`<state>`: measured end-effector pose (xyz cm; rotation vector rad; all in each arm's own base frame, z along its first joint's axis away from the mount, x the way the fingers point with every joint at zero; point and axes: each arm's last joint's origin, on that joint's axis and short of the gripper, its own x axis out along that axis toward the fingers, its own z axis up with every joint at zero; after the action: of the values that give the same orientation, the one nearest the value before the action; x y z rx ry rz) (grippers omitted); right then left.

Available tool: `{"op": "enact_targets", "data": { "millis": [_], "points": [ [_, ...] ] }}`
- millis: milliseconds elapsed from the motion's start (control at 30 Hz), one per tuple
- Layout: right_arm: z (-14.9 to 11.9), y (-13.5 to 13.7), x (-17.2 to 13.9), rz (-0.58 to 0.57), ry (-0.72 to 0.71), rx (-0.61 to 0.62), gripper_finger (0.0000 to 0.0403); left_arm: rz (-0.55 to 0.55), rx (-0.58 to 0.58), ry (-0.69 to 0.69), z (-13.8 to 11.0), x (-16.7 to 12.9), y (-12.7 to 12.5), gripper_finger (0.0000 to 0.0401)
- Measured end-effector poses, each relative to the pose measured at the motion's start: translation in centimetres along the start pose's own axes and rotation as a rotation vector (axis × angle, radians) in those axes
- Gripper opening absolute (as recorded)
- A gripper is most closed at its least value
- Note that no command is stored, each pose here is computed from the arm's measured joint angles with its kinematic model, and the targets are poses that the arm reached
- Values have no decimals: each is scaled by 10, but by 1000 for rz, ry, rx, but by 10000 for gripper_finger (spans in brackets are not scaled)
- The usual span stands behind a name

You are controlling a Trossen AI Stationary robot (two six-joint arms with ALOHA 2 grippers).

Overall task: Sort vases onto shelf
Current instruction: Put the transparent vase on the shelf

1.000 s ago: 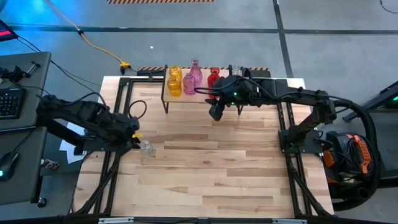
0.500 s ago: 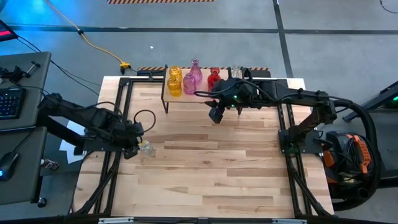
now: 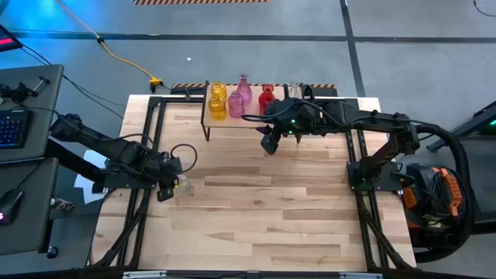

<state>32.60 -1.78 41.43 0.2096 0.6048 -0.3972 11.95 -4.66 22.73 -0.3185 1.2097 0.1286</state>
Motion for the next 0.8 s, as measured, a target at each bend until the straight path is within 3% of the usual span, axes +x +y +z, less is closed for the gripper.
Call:
{"op": "enact_targets", "data": {
  "millis": [800],
  "points": [
    [-4, -1, 0, -12, 36, -11, 140, -10, 55, -43, 1, -3, -7, 145]
  ]
}}
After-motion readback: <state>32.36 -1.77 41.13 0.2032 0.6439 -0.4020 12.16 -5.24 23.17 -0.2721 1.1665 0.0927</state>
